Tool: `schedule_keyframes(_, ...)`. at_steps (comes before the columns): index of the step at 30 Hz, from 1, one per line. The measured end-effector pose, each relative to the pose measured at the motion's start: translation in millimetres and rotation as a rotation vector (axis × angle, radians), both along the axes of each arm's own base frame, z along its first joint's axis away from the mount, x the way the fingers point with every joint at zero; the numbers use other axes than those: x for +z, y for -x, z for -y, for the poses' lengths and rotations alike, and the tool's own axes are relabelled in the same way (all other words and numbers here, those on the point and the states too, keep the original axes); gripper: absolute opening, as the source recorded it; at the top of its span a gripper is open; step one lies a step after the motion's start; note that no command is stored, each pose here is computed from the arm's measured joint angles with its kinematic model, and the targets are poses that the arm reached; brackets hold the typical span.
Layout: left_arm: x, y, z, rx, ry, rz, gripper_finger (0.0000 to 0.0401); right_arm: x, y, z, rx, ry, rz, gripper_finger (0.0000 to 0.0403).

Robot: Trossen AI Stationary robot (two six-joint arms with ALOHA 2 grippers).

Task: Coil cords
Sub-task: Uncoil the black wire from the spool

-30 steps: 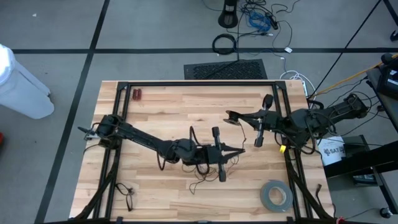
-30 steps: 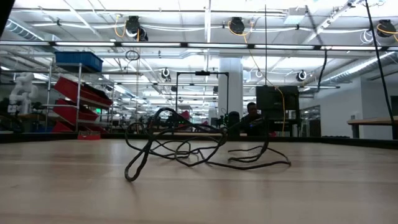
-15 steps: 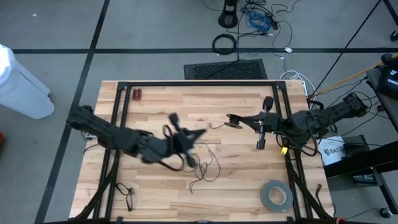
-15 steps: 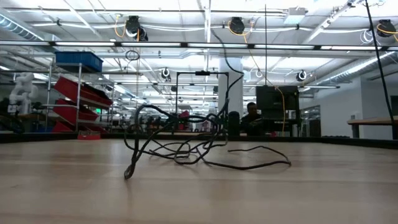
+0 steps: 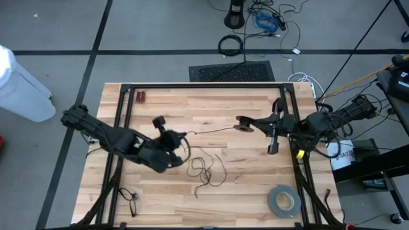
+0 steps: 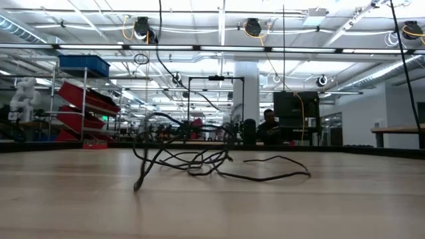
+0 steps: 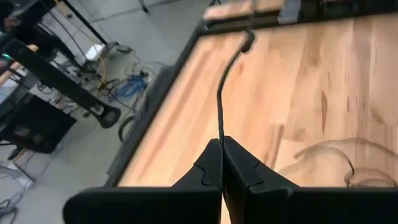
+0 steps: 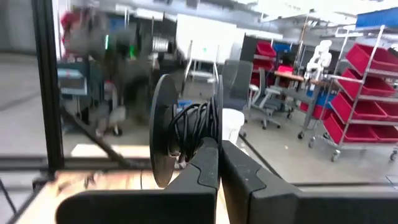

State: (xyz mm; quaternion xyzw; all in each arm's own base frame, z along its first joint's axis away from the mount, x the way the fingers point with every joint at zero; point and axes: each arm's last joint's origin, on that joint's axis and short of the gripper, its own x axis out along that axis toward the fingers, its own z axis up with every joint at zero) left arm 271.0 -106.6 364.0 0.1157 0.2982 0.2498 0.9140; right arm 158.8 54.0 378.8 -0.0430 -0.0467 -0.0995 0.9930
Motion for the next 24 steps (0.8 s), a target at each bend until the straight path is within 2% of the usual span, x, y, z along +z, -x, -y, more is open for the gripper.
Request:
schedule_keyframes(7,-60,-22,-1,-0.023,0.028,0.008,0.0000,7,-6,-1,-0.031,0.051,0.070,0.0000)
schedule_keyframes(13,-95,-32,-6,-0.020,0.088,0.020,0.0005,10,-9,4,-0.077,0.091,0.088,0.0000)
schedule_keyframes(17,-100,-41,-2,-0.040,0.080,0.046,0.0031,9,-9,5,-0.084,0.093,0.085,0.0000)
schedule_keyframes(24,-84,-54,3,-0.116,0.061,0.202,0.0085,9,-9,5,-0.084,0.096,0.083,0.0000)
